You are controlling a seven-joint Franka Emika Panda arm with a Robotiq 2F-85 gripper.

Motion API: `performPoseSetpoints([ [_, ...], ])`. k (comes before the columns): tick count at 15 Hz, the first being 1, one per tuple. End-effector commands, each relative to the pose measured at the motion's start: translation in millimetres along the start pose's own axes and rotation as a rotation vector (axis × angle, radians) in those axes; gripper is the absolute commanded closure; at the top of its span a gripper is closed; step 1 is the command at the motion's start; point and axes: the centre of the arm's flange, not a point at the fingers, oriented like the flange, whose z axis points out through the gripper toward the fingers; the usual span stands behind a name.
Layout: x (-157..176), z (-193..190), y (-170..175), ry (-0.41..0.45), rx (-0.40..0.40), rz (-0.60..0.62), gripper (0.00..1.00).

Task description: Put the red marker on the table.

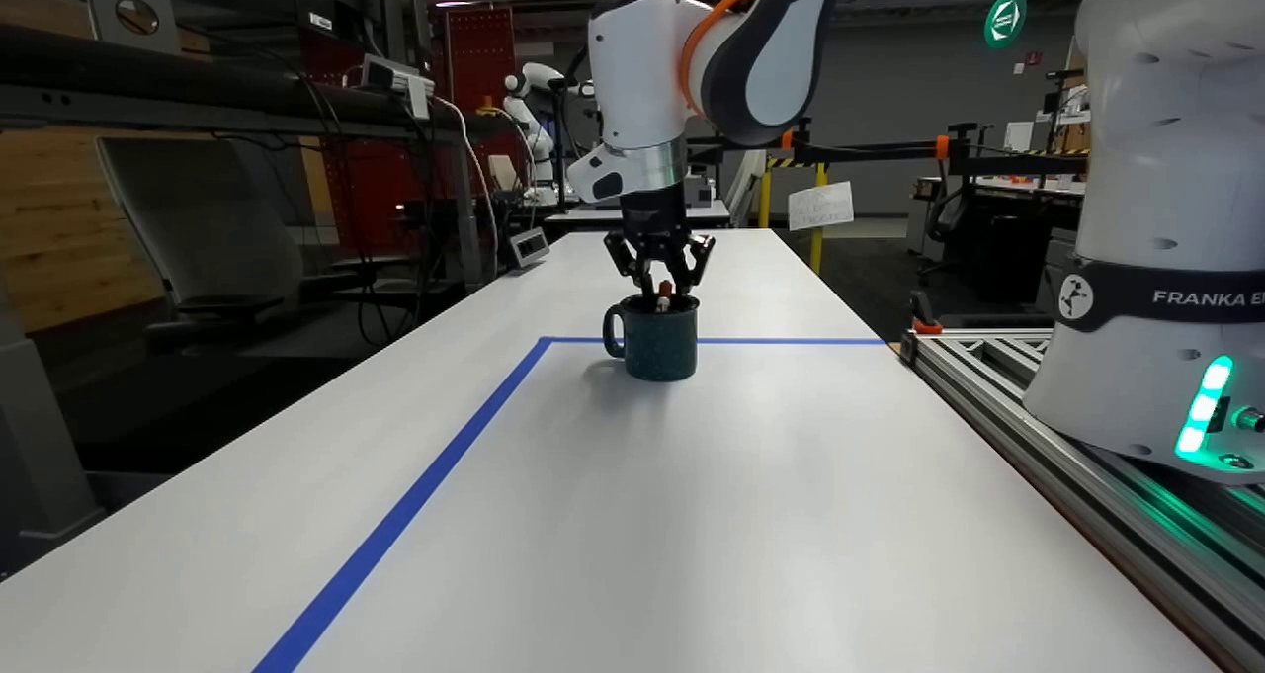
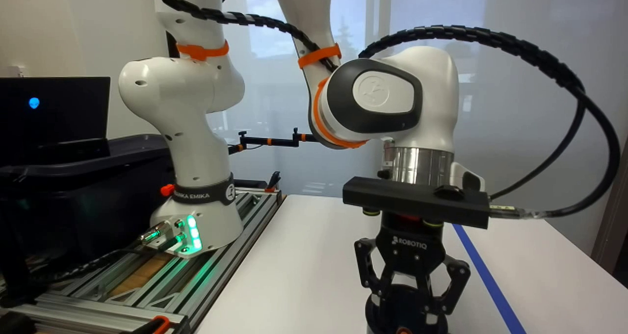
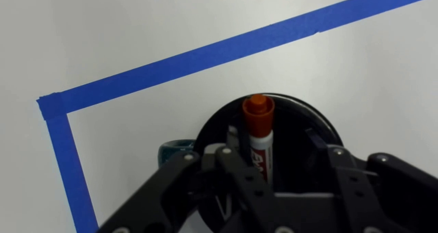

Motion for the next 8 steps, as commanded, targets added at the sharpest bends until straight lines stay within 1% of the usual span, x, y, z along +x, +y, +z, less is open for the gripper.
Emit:
performPoseSetpoints([
  [1, 2.1, 15.0, 4.5, -0.011, -0.027, -0.003, 0.54],
  [2, 3.4, 16.7, 4.6, -0.007, -0.034, -0.004, 0.62],
  [3, 4.7, 16.4, 4.7, -0.007, -0.042, -0.008, 0.8],
  [5, 6.3, 10.7, 3.8, -0.007, -0.054, -0.015, 0.97],
  [6, 6.3, 5.2, 2.7, -0.012, -0.065, -0.02, 1.0],
  [7, 5.6, -5.3, -0.5, -0.022, -0.063, -0.029, 0.95],
  [8, 4.3, -16.3, -5.1, -0.025, -0.065, -0.04, 0.95],
])
